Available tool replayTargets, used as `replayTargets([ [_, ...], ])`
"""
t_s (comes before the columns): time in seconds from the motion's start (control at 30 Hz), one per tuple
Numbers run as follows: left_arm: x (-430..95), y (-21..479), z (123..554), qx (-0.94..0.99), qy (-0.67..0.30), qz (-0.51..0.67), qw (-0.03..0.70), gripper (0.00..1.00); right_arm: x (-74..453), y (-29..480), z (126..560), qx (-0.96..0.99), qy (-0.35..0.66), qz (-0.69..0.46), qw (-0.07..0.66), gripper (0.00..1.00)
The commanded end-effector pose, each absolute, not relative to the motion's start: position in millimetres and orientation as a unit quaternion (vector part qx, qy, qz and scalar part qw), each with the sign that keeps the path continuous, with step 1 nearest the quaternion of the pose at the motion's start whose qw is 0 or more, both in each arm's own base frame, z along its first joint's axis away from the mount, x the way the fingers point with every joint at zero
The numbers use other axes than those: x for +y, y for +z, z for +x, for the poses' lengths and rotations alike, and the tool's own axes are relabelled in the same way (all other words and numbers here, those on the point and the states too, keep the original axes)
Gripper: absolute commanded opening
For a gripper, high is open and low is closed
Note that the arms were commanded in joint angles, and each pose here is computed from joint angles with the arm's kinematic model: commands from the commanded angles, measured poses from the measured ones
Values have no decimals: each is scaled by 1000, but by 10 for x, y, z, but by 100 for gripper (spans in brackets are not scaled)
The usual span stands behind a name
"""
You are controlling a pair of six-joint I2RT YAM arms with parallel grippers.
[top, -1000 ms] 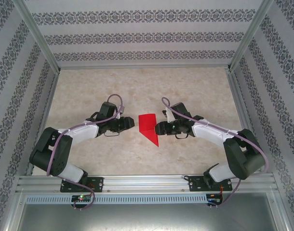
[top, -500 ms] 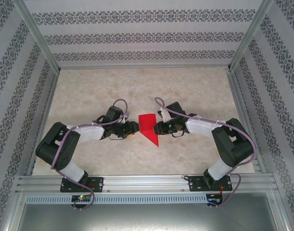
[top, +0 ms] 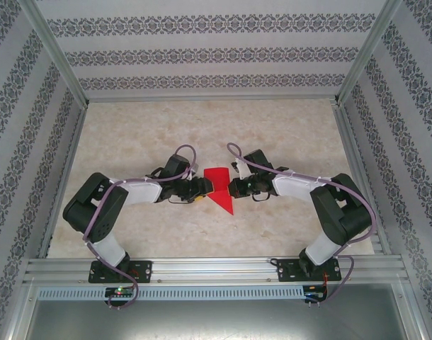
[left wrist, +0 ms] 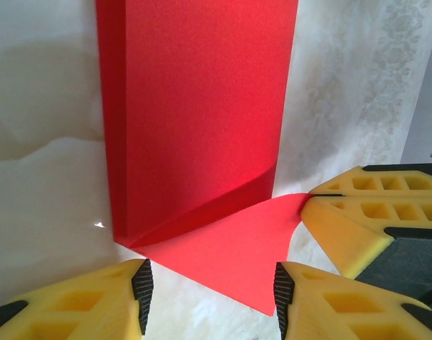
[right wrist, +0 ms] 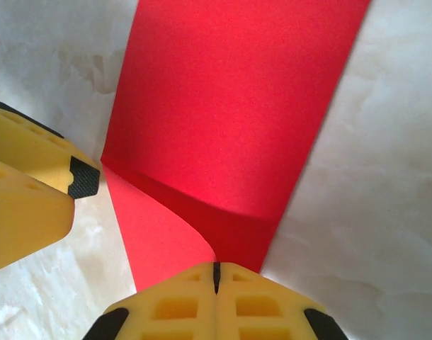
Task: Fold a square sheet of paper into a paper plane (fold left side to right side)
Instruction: Fourth fold the wing at the center of the table.
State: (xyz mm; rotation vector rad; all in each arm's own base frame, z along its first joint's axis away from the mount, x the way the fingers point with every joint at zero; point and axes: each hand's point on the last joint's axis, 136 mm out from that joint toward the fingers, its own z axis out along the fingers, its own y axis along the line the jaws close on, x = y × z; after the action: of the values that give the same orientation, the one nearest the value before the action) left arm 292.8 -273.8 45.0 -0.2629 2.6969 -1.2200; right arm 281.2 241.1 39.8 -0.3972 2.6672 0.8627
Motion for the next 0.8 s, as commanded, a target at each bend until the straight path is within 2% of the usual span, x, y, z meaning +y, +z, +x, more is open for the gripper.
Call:
replayTargets([
  [0.0,-2788,508,2950,904,-409,-86,89,53,2331,413,2839,932,293,-136,167,0],
  [0.3,-2785,486,2951,907,-403,-90,84,54,2322,397,2831,932,296,-132,163,0],
  [0.53,-2911,481,3070,900,-419,-87,84,43,2351,427,2818,928,306,-135,165,3],
  [0.63,-2962,513,3128,896,-428,-84,86,38,2328,492,2824,926,303,-136,178,12],
  [0.77,-3005,600,3167,893,-435,-77,92,38,2187,633,2837,928,274,-132,213,33],
])
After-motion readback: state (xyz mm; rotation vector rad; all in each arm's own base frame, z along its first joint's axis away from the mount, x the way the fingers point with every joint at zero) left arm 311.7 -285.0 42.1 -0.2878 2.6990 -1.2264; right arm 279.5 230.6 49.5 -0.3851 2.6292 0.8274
